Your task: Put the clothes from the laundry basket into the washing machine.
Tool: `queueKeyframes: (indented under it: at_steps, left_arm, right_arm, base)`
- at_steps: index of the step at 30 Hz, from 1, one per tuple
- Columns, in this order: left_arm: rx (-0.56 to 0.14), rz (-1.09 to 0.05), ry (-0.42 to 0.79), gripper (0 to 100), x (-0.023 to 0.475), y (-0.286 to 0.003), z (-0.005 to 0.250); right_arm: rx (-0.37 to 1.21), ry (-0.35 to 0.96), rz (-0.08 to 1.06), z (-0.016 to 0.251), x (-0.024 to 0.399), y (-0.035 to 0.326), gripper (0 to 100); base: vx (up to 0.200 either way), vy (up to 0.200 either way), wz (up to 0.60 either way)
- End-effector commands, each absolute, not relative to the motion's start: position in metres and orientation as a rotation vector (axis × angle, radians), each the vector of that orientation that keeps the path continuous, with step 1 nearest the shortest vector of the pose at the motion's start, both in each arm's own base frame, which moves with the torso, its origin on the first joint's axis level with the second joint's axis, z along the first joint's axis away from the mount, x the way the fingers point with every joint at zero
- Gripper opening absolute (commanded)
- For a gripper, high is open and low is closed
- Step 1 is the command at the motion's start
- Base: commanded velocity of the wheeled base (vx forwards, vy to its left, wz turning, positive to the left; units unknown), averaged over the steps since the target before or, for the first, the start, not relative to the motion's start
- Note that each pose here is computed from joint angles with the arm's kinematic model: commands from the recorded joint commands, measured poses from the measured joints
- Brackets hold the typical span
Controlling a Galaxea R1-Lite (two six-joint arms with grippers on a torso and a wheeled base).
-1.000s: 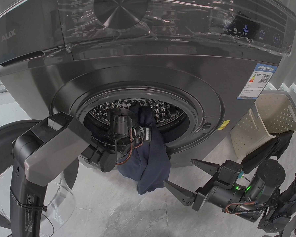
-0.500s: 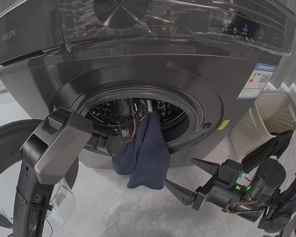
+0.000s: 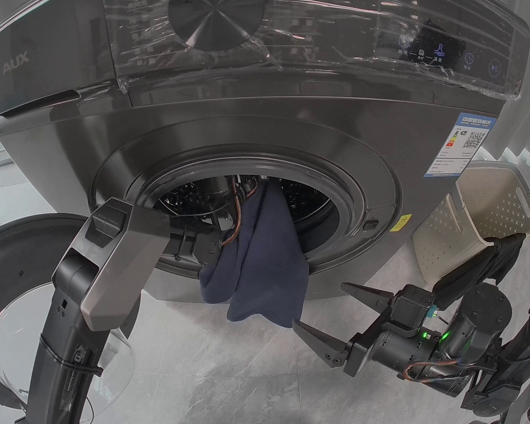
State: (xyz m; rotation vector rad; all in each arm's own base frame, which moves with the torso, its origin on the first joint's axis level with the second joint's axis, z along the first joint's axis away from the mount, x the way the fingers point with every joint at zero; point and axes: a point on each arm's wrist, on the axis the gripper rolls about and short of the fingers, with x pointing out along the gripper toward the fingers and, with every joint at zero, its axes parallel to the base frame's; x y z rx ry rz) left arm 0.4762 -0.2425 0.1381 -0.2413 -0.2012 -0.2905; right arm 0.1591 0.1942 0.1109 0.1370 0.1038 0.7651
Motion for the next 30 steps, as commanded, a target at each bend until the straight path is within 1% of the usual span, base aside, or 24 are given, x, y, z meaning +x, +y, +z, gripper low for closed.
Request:
queueKeyframes:
  at_steps: [1,2,5,7,8,11,19,20,23,30]
  left_arm:
    - [-0.203,-0.300,-0.069,100,0.450,-0.240,0.129]
    - [-0.196,-0.309,-0.048,100,0.444,-0.238,0.130]
    - [-0.146,-0.355,0.088,100,0.416,-0.233,0.127]
    - [-0.132,-0.387,0.140,100,0.404,-0.231,0.127]
    - [-0.113,-0.415,0.196,100,0.392,-0.228,0.124]
    - [-0.081,-0.440,0.277,100,0.376,-0.226,0.112]
    - [-0.049,-0.438,0.347,100,0.371,-0.222,0.091]
    - [-0.039,-0.438,0.359,0,0.372,-0.223,0.085]
    - [-0.020,-0.440,0.370,0,0.373,-0.225,0.077]
    - [-0.029,-0.448,0.360,0,0.383,-0.234,0.065]
  right_arm:
    - [0.137,0.104,0.765,0.111,0.159,0.194,100]
    - [0.137,0.104,0.766,0.111,0.159,0.194,100]
    - [0.136,0.106,0.766,0.110,0.159,0.194,100]
    - [0.136,0.106,0.766,0.110,0.159,0.194,100]
    - [0.136,0.106,0.766,0.110,0.159,0.194,100]
    - [0.136,0.106,0.766,0.110,0.159,0.194,100]
    - [0.136,0.106,0.769,0.110,0.159,0.195,100]
    - [0.136,0.104,0.769,0.111,0.159,0.195,100]
    - [0.136,0.104,0.768,0.111,0.159,0.195,100]
    - [0.138,0.102,0.768,0.111,0.159,0.195,100]
  base:
    - [0.000,0.000,0.00]
    - [0.000,0.000,0.00]
    - [0.000,0.000,0.00]
    - [0.000,0.000,0.00]
    - [0.000,0.000,0.00]
    - [0.000,0.000,0.00]
    - [0.000,0.000,0.00]
    - [0.000,0.000,0.00]
    - [0.000,0.000,0.00]
    - [0.000,0.000,0.00]
